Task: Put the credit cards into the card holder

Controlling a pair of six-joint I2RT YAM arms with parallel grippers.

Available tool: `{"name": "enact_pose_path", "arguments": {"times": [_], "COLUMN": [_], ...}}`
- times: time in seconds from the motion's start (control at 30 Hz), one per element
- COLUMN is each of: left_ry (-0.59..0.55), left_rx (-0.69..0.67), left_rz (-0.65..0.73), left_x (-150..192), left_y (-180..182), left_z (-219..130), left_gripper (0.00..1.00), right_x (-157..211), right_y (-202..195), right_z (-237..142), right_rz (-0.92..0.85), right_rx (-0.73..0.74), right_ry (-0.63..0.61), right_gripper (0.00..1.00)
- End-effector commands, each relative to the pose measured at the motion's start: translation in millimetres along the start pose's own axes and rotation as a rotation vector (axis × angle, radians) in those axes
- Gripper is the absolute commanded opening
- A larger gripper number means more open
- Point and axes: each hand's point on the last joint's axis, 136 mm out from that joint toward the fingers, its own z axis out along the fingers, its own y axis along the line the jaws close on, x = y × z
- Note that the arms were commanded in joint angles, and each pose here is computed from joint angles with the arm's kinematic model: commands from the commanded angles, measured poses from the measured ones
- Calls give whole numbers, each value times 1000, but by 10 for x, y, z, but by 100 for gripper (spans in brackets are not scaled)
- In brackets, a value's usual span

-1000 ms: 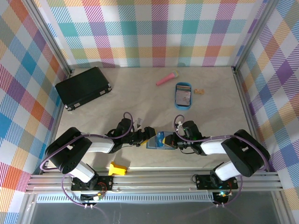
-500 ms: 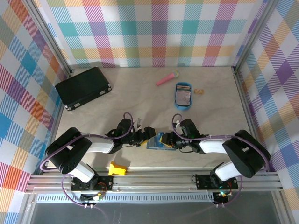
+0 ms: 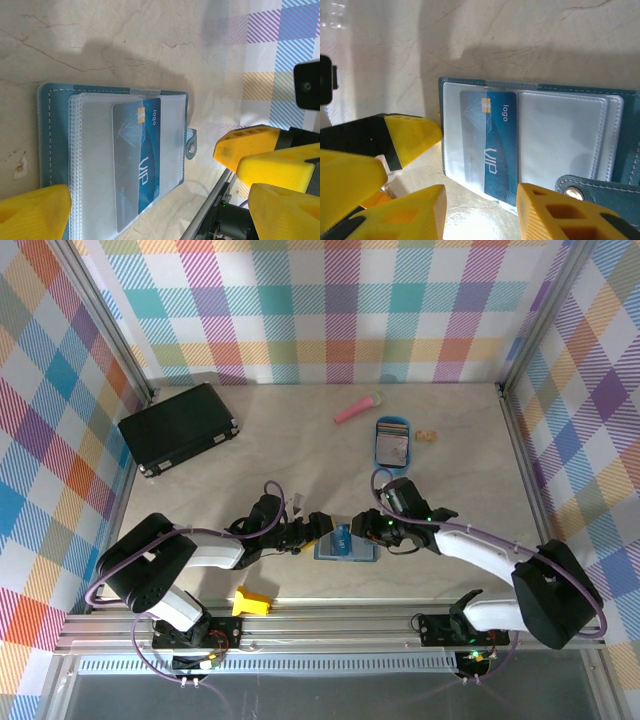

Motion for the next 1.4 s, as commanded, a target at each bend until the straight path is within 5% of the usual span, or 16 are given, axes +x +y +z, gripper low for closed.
{"name": "enact_pose_path", "arguments": {"times": [0.0, 0.23, 0.73, 1.37], "left_ry": [-30, -60, -51, -47], "left_rx": [-17, -101, -112, -104], "left_rz": [-3, 8, 17, 20], "left_x": [6, -11, 4, 6], "left_y": [41, 136, 169, 191], "left_z": [-34, -143, -136, -95], "left_gripper": [91, 73, 54, 43], "right_x": [81, 42, 70, 84], "right_y": [-176, -133, -44, -67], "right_z": [-6, 80, 368, 502], "right_rz": [13, -11, -44, -64], "right_rx": [163, 257, 309, 347], "right_ry": [59, 107, 198, 240], "right_gripper": [38, 36, 37, 38]}}
